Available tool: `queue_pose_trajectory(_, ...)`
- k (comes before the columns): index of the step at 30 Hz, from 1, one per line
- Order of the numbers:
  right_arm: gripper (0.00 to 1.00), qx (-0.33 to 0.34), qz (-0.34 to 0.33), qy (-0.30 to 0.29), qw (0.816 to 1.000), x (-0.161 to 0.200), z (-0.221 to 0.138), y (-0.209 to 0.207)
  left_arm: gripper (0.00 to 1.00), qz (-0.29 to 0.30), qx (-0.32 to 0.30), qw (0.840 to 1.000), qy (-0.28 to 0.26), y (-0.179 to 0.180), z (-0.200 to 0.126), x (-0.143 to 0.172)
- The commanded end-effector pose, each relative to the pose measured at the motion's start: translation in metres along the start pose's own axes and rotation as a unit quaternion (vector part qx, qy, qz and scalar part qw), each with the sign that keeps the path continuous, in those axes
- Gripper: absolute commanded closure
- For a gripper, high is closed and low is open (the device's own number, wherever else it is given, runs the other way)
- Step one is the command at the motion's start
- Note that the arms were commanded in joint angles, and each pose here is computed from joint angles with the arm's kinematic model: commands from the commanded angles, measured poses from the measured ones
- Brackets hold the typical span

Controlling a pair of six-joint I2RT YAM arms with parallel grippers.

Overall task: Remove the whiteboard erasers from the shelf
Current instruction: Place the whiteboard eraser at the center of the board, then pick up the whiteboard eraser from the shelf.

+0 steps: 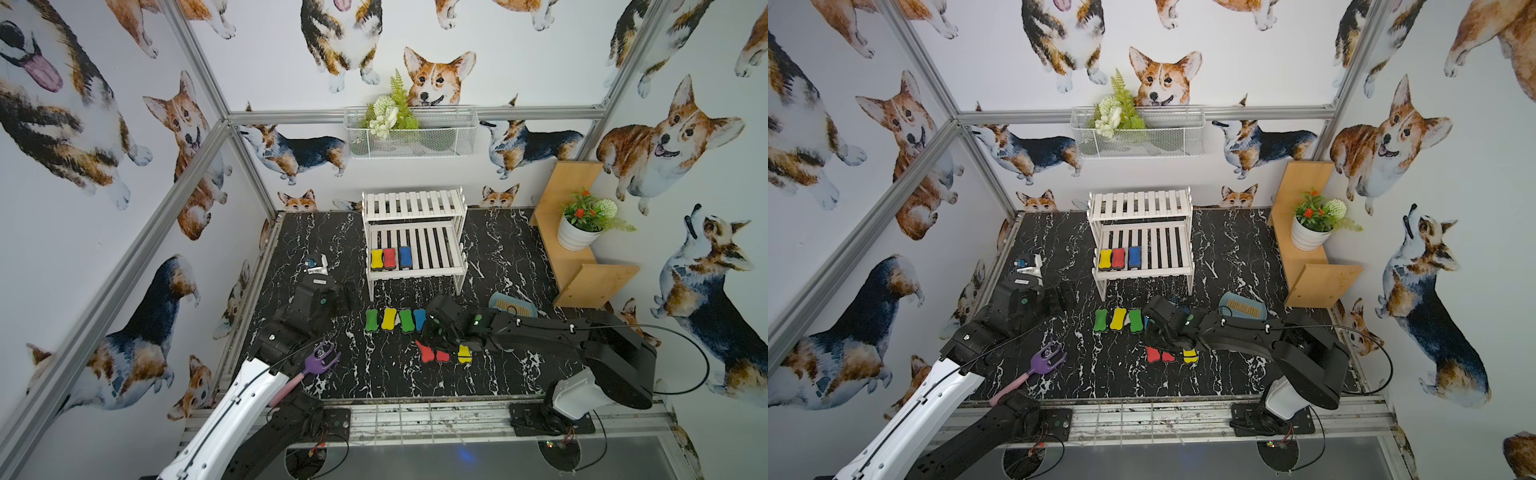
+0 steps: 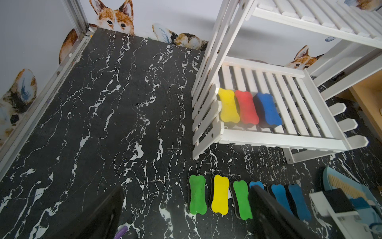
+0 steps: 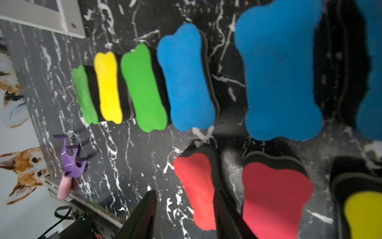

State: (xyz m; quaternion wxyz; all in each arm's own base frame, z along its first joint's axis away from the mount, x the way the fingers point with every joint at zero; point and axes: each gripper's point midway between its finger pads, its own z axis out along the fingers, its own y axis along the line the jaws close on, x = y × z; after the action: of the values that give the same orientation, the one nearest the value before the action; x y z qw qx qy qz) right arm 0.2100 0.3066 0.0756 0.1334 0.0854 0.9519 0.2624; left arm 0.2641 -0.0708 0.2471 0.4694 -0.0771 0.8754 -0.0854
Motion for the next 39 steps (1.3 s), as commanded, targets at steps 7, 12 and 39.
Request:
queue_pose_trajectory(7, 0.5, -0.022, -0.106, -0.16, 0.981, -0.06, -0.078, 0.029, 0.01, -0.002, 0.108, 0.993, 0.039, -0.042, 0.009, 0.011)
queue_pose_trajectory(12, 0.56, -0.014, -0.084, -0.223, 0.971, -0.078, -0.114, -0.007, 0.03, -0.013, 0.158, 0.986, 0.057, -0.073, 0.017, 0.015)
queue_pose_trajectory(39, 0.47, -0.007, -0.067, -0.31, 0.948, -0.09, -0.169, -0.054, 0.3, 0.132, 0.052, 0.983, 0.114, -0.181, 0.152, 0.002)
